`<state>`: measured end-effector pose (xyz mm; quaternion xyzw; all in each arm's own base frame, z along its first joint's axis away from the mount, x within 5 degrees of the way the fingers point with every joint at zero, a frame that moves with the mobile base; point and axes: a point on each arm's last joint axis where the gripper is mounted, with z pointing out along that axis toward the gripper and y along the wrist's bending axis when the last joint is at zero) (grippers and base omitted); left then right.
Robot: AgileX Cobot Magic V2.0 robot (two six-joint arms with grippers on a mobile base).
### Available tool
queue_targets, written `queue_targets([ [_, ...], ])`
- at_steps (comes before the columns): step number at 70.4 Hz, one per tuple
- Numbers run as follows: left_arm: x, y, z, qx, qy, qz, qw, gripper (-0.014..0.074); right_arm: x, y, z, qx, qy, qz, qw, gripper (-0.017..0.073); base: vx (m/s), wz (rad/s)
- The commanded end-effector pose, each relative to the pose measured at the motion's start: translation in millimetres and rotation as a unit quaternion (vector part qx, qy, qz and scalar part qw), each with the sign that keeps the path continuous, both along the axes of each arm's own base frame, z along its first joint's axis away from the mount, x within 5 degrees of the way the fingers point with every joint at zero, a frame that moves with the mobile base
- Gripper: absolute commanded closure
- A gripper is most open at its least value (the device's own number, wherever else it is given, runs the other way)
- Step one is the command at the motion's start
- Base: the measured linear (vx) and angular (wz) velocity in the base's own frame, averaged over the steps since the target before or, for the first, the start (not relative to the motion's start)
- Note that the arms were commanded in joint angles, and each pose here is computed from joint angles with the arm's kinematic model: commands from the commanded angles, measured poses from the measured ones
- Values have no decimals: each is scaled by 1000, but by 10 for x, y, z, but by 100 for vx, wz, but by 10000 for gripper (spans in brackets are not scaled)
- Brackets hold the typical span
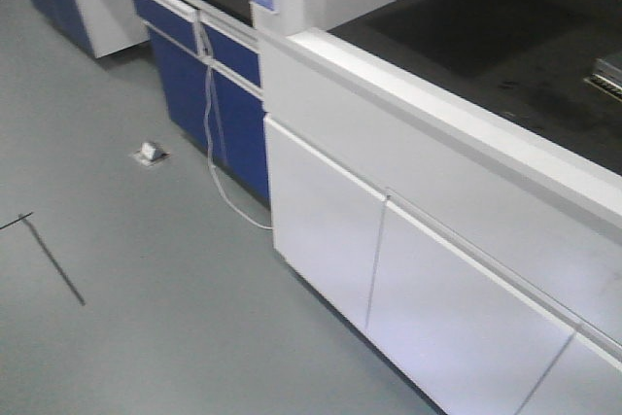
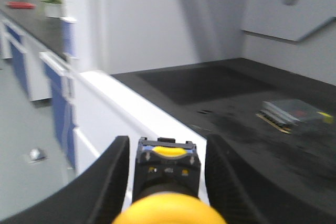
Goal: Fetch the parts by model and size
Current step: 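Drive the base away from the bench across the lab floor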
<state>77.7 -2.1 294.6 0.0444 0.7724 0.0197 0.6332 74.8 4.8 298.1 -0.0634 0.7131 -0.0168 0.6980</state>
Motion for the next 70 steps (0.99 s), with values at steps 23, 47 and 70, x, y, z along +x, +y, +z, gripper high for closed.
queue_targets([
  [23,10,-7,166,-5,-52,-4,999,598,-8,-2,165,1,-52,-1,999,569,-8,91],
  [47,10,-7,166,-5,-52,-4,999,598,-8,-2,165,1,-52,-1,999,569,0,65],
  [70,10,-7,166,-5,-52,-4,999,598,-8,-2,167,1,-53,-1,999,569,9,25],
])
